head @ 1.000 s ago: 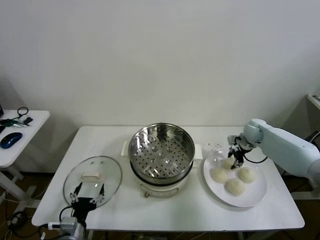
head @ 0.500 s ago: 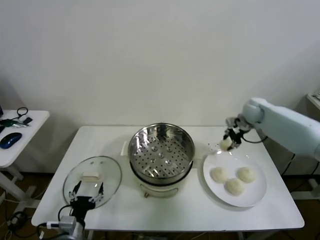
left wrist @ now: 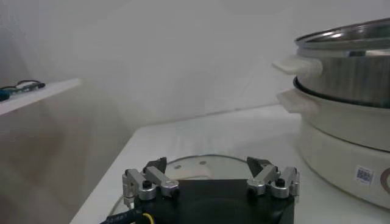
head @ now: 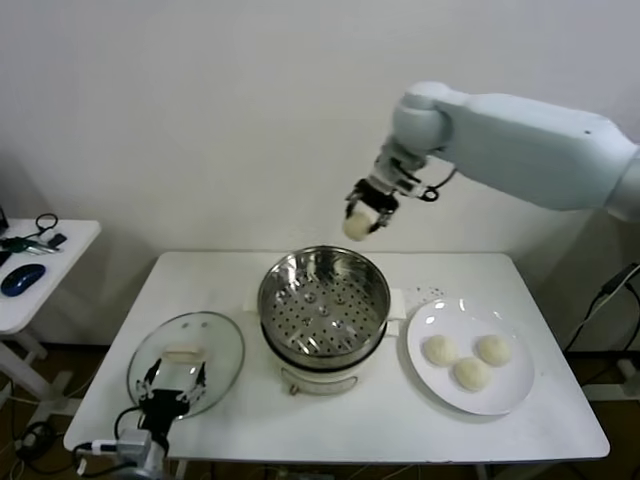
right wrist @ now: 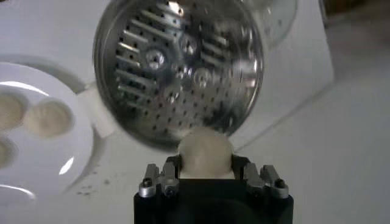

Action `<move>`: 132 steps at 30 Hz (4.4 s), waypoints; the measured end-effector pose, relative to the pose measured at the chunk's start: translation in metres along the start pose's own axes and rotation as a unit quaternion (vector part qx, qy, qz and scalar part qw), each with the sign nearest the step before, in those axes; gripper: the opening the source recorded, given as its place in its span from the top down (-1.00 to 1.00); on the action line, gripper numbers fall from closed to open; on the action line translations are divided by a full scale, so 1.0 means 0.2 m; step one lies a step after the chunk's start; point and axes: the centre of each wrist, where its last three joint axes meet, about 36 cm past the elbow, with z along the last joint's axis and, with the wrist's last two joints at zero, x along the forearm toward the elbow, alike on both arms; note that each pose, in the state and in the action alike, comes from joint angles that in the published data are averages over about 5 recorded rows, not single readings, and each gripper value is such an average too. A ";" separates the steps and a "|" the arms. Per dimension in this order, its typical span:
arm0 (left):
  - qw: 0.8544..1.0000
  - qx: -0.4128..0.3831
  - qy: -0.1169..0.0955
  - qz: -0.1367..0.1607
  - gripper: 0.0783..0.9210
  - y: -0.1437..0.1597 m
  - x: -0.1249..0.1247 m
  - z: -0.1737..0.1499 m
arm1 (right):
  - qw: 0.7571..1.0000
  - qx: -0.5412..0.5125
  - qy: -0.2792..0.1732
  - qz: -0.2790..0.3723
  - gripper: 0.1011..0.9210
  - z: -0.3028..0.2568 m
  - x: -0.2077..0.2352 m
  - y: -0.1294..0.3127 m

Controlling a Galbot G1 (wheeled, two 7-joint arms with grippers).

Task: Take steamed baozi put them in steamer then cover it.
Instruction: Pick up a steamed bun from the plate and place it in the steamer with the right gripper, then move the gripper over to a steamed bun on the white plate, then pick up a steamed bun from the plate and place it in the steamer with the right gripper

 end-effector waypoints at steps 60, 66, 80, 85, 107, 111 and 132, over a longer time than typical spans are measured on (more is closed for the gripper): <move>1.000 -0.001 -0.005 0.009 -0.77 -0.06 -0.01 -0.01 | 0.917 -0.389 -0.030 -0.082 -0.76 0.17 -0.02 1.16; 1.000 0.001 -0.002 0.010 -0.77 -0.06 -0.01 0.00 | 0.864 -0.495 -0.033 -0.086 -0.76 -0.04 -0.21 1.42; 1.000 0.003 0.008 0.010 -0.77 -0.09 0.01 0.04 | 0.803 -0.588 -0.007 -0.098 -0.76 -0.26 -0.62 1.58; 1.000 0.002 0.010 0.009 -0.77 -0.10 0.01 0.06 | 0.792 -0.603 0.003 -0.091 -0.76 -0.27 -0.73 1.60; 1.000 -0.007 0.015 0.007 -0.77 -0.09 0.01 0.09 | 0.767 -0.636 0.021 -0.081 -0.67 -0.21 -0.99 1.62; 1.000 -0.008 0.016 0.007 -0.77 -0.09 0.00 0.09 | 0.765 -0.639 0.017 -0.081 -0.42 -0.21 -1.00 1.63; 1.000 -0.011 0.015 0.005 -0.77 -0.09 0.00 0.07 | 0.769 -0.636 -0.006 -0.061 -0.18 -0.02 -0.71 1.60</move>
